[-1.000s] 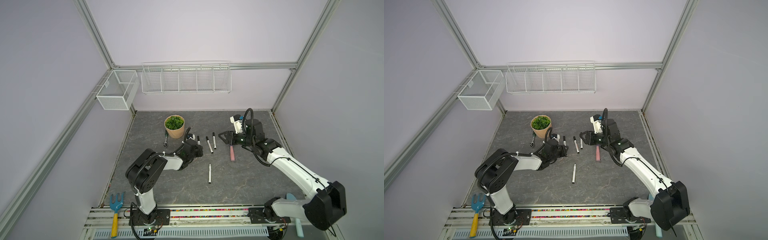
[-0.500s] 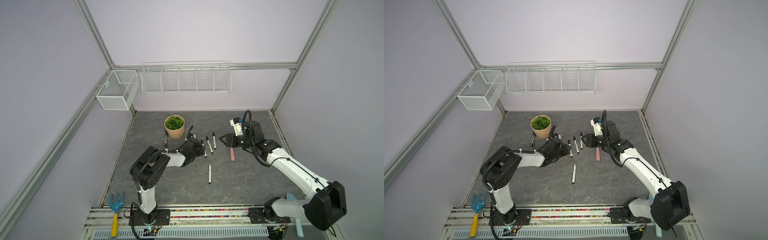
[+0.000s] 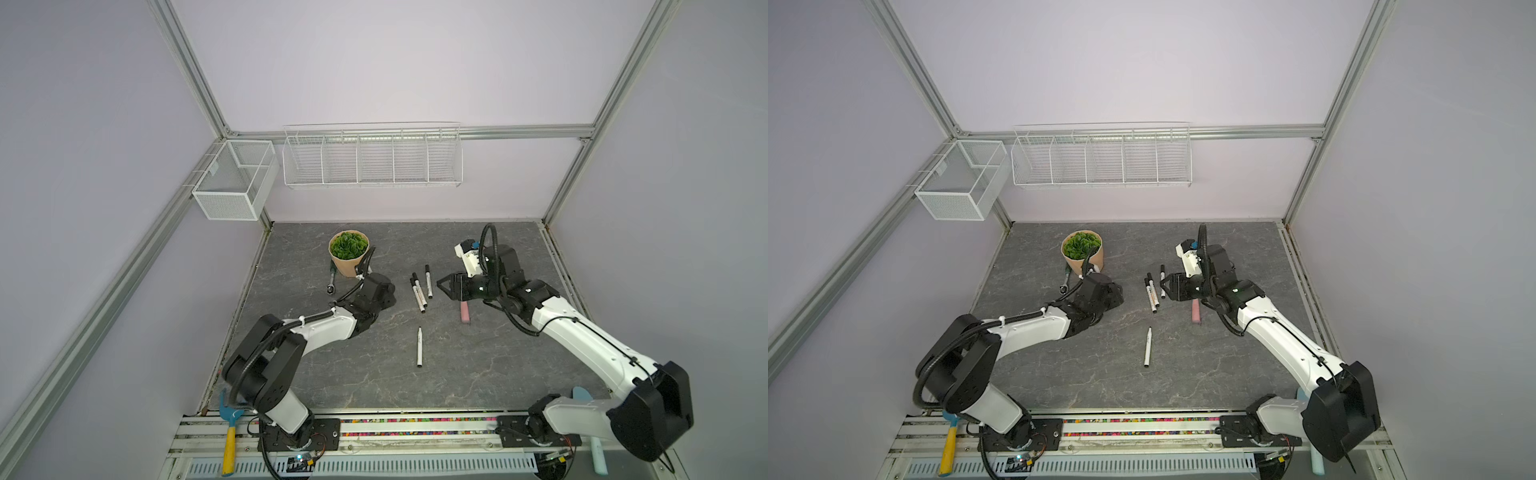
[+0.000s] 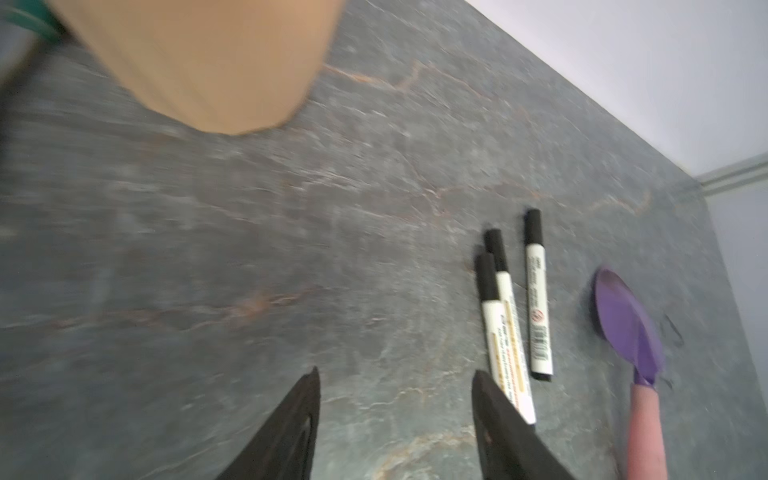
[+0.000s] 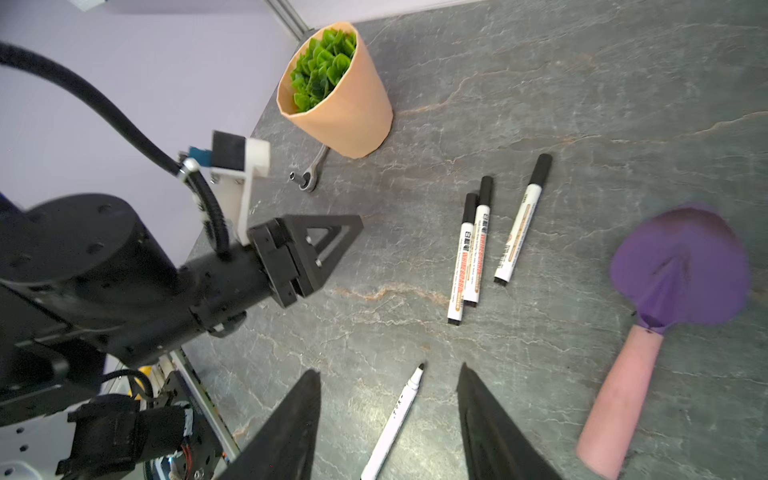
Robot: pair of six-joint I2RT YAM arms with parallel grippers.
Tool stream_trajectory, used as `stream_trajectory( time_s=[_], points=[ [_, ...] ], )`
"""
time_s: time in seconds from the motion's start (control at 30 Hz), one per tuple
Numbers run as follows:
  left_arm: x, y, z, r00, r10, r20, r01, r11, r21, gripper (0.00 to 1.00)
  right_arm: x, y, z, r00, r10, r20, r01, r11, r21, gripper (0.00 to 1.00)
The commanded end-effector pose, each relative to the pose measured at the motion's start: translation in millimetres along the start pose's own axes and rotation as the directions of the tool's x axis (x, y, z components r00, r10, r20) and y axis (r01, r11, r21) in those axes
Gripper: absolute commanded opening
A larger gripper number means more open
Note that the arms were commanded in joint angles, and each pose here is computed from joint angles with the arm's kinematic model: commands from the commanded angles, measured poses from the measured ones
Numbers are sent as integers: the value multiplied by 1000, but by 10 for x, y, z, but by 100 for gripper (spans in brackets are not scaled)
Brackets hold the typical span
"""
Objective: Insert the pens into the pen caps
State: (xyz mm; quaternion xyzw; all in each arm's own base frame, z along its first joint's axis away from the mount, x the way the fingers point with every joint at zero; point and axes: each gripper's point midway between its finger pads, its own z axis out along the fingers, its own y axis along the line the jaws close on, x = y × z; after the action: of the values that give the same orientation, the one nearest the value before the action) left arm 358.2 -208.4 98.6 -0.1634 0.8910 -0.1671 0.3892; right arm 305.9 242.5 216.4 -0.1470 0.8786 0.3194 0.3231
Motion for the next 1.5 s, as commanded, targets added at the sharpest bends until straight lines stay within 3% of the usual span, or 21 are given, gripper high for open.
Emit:
stream_trajectory(
  time_s=[0.0,0.2,0.27,0.37,0.5,0.57,0.63,0.73,0.83,1.03,1.13,1.2,1.27,1.3,1.33,1.37,1.4,1.47],
  points=[
    [-22,898,-285,995,-92,38,99,931,-352,58,60,63,67,998,-60,-35,60,998,6,56],
    [332,1952,-724,916,-389,103,377,742,-554,63,101,173,173,993,-96,-64,96,995,-14,56],
    [372,2116,-805,895,-426,136,426,720,-548,64,105,159,197,994,-89,-68,89,996,-6,56],
    [218,2056,-840,908,-388,160,414,767,-490,65,79,-2,194,998,-56,-42,59,996,66,56],
    [-212,1813,-919,953,-232,195,294,863,-410,69,-61,-536,-70,996,-10,86,-15,958,288,58],
    [-489,1801,-1053,959,-121,258,227,873,-431,77,-125,-911,-339,985,-3,171,-72,900,431,58],
    [-732,1857,-1175,953,-44,300,187,864,-467,87,-134,-1316,-644,973,-12,229,-127,804,581,60],
    [-1047,2058,-1313,934,-21,357,212,837,-505,99,12,-1868,-991,974,-40,225,-148,640,754,64],
    [-1303,2256,-1418,915,-7,403,246,800,-547,99,125,-2251,-1210,976,-78,202,-138,495,858,70],
    [-1548,2479,-1336,912,145,384,174,711,-681,99,250,-2809,-1098,977,-105,188,-141,349,926,71],
    [-1497,2546,-1057,929,220,298,68,689,-721,99,256,-3020,-948,965,-183,190,-131,291,948,70],
    [-1482,2569,-922,937,216,276,58,682,-729,99,170,-3049,-866,949,-265,173,-100,270,958,71],
    [-1462,2529,-740,923,231,307,43,733,-678,99,149,-3040,-687,960,-255,117,-31,316,948,69],
    [-1435,2511,-677,914,233,331,40,763,-646,99,119,-2982,-610,953,-272,131,-24,363,931,69],
    [-1424,2466,-624,899,232,370,40,800,-599,99,105,-2879,-491,934,-316,167,-5,457,890,74],
    [-1474,2399,-601,877,246,412,30,828,-560,99,104,-2893,-532,920,-339,195,-26,444,896,83],
    [-1486,2343,-582,874,244,421,20,847,-531,99,132,-2951,-611,924,-309,227,-76,431,899,83],
    [-1529,2221,-524,854,272,444,-31,877,-479,99,172,-2949,-616,911,-294,289,-95,532,841,88]
  ],
)
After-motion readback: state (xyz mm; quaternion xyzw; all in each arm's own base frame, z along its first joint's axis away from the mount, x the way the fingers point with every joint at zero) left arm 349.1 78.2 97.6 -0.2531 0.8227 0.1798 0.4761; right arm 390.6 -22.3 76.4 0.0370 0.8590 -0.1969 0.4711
